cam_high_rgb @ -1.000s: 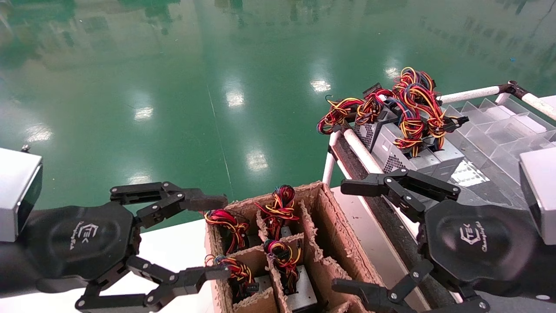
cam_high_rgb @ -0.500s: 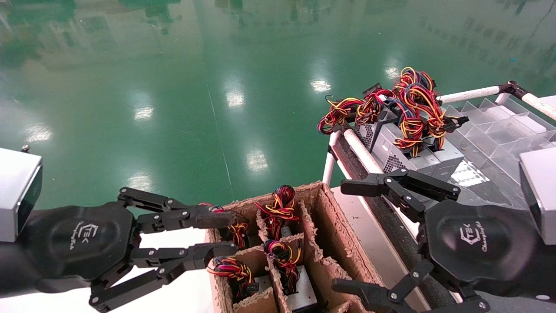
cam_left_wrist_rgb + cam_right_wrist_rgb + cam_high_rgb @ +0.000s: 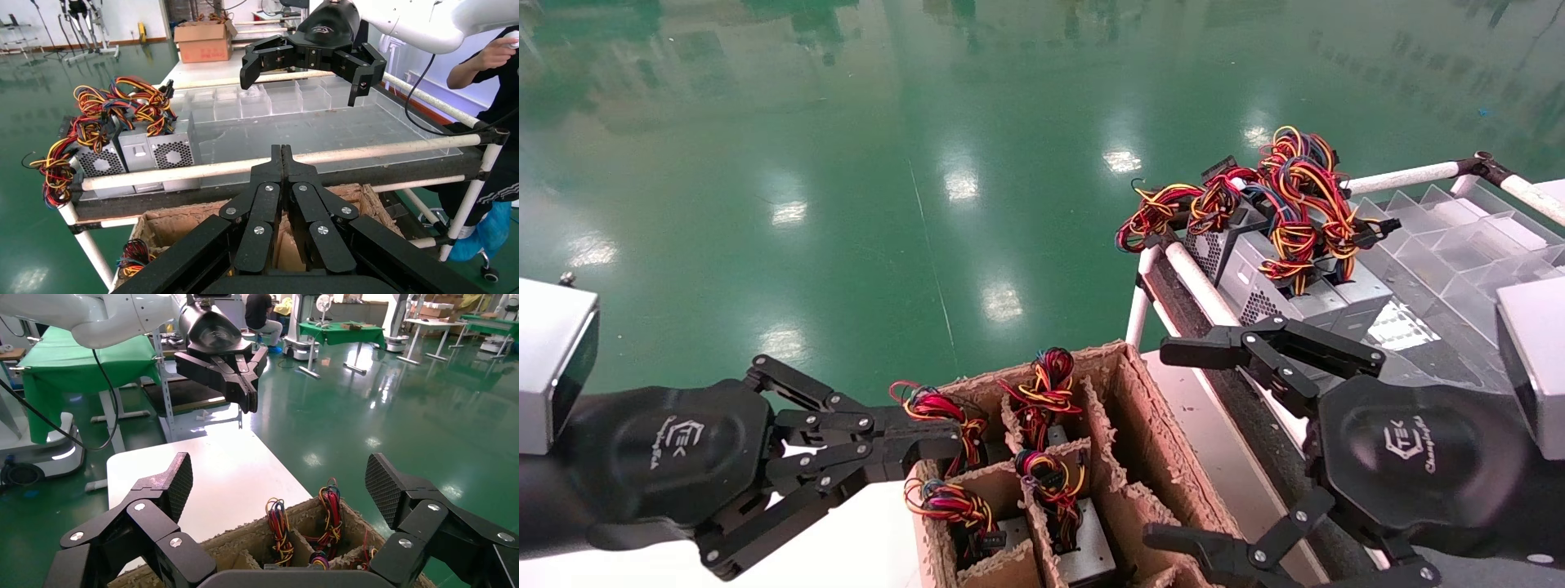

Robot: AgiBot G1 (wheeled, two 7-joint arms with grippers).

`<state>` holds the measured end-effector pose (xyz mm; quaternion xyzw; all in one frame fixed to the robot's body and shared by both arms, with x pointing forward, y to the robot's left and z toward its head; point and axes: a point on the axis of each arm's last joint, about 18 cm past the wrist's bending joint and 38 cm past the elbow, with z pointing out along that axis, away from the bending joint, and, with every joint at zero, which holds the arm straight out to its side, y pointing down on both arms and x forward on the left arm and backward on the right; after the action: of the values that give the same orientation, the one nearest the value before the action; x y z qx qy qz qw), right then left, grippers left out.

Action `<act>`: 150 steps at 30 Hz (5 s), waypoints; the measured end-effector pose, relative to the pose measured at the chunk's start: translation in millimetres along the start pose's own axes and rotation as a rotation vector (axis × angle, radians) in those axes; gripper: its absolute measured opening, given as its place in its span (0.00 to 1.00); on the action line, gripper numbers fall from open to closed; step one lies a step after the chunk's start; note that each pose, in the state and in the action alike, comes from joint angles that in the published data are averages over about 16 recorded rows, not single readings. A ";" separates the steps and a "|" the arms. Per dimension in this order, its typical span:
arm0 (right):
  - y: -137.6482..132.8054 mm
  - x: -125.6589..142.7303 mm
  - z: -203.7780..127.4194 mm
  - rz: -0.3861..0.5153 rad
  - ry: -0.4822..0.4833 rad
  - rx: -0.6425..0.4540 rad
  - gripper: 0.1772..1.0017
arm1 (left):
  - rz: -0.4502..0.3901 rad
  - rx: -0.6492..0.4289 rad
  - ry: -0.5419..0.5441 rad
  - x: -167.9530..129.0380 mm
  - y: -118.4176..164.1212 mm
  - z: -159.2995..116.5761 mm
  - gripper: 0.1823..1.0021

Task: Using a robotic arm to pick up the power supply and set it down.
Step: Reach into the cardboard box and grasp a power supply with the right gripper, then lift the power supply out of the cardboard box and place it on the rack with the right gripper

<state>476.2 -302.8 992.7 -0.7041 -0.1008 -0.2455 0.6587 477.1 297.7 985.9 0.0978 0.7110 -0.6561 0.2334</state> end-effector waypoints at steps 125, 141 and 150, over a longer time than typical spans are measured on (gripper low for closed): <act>108.1 96.3 70.6 0.193 0.079 -0.063 0.08 | 0.000 0.000 0.000 -0.1 0.0 0.0 1.00; 5.5 118.3 -1.8 0.057 0.205 0.103 0.08 | 0.000 0.000 0.000 -0.1 0.0 0.0 1.00; -53.0 130.2 -53.7 -0.058 0.322 0.169 0.08 | 0.000 0.000 0.000 -0.1 0.0 0.0 1.00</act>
<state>552.0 -372.9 1102.2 -0.5946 -0.0346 -0.3643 0.7160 477.2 297.7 985.9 0.0978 0.7110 -0.6561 0.2334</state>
